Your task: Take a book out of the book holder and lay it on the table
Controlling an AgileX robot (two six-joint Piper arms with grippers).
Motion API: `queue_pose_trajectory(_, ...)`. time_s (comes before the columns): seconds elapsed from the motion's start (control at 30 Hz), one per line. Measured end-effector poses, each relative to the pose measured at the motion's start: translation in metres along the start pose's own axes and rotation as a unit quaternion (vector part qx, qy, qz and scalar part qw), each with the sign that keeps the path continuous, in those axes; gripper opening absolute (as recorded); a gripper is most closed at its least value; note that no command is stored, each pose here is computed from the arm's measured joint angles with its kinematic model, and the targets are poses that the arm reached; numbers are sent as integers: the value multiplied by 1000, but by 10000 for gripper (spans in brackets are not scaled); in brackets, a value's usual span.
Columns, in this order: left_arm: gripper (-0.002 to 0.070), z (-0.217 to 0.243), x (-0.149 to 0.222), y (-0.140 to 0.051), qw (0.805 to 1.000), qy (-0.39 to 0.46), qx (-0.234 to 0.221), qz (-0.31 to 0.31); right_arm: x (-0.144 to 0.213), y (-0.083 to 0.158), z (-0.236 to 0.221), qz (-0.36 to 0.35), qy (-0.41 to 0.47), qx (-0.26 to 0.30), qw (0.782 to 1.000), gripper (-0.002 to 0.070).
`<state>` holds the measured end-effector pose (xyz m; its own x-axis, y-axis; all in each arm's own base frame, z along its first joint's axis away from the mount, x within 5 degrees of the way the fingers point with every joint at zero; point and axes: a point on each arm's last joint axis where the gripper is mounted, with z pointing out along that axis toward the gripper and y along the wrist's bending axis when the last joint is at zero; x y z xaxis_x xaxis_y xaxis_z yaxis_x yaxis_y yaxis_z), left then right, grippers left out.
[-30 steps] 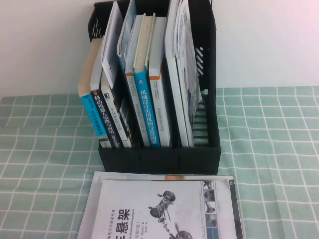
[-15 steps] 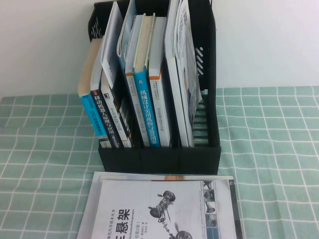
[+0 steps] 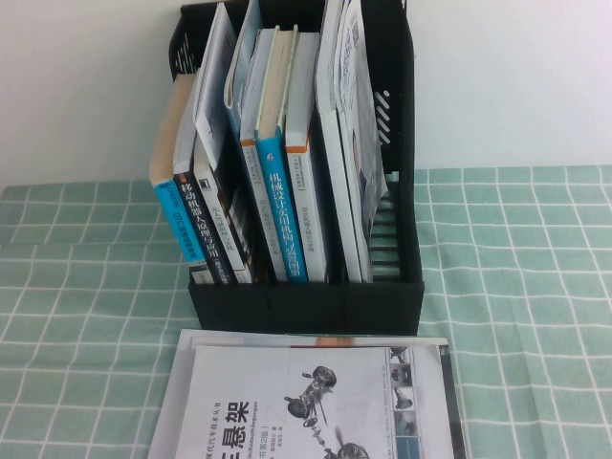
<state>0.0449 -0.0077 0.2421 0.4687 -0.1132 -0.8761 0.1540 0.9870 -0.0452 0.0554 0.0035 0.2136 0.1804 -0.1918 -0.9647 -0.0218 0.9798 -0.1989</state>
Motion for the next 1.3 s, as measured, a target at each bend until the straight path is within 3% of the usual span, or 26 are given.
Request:
queue_pose_trajectory(0.77, -3, 5, -16, -3, 999, -3, 9, 32, -19, -3, -1, -18, -86, 15, 996, -2)
queue_pose_trajectory(1.0, -3, 19, -68, -1, 997, 46, -23, -52, -64, -14, -6, -87, -52, 21, 995, -1)
queue_pose_trajectory(1.1, -3, 30, -76, -2, 998, 51, -21, -32, -81, -18, -10, -107, -40, 22, 993, -2)
queue_pose_trajectory(1.3, -3, 55, -80, -8, 999, 7, 25, 24, -96, -21, -4, -119, -50, 25, 991, -1)
